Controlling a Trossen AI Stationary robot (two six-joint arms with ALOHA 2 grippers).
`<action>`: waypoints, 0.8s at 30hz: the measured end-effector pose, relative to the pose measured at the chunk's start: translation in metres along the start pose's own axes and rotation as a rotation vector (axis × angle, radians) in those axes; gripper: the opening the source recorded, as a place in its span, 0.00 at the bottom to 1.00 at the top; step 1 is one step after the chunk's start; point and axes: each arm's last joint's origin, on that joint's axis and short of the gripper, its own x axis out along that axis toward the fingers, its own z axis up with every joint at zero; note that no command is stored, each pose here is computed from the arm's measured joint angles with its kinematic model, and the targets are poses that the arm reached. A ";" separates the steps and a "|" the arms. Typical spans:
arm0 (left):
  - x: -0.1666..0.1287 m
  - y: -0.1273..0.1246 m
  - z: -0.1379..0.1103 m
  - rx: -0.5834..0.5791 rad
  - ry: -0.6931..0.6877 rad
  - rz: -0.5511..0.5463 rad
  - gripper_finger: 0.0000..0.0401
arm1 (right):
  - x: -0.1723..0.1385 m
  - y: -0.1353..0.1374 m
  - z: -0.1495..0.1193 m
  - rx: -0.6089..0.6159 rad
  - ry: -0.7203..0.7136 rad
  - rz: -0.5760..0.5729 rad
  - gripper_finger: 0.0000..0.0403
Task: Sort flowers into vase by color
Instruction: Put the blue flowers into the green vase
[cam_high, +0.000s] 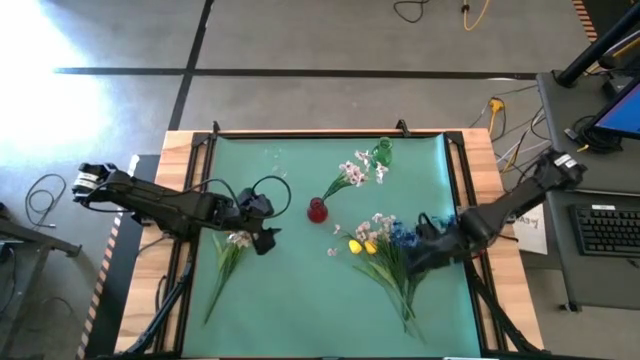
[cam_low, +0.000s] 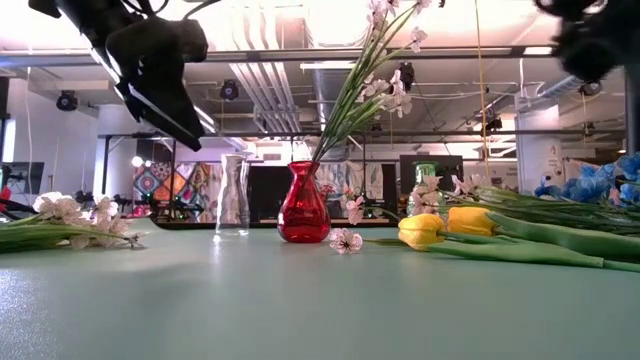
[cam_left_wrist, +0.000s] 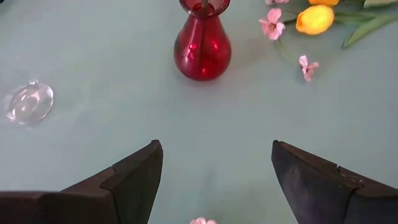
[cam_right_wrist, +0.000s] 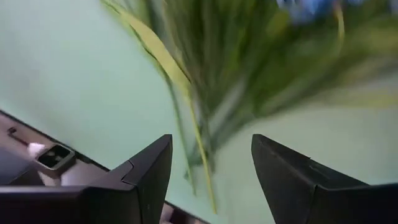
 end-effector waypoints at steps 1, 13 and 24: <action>0.000 0.001 -0.001 0.005 0.009 0.005 0.71 | 0.002 -0.002 -0.005 0.016 0.007 -0.024 0.53; 0.000 0.005 -0.009 0.023 0.084 0.048 0.71 | 0.021 -0.031 -0.021 0.122 -0.072 -0.183 0.53; 0.000 0.005 -0.009 0.021 0.083 0.048 0.71 | 0.056 -0.031 -0.019 0.113 -0.144 -0.207 0.53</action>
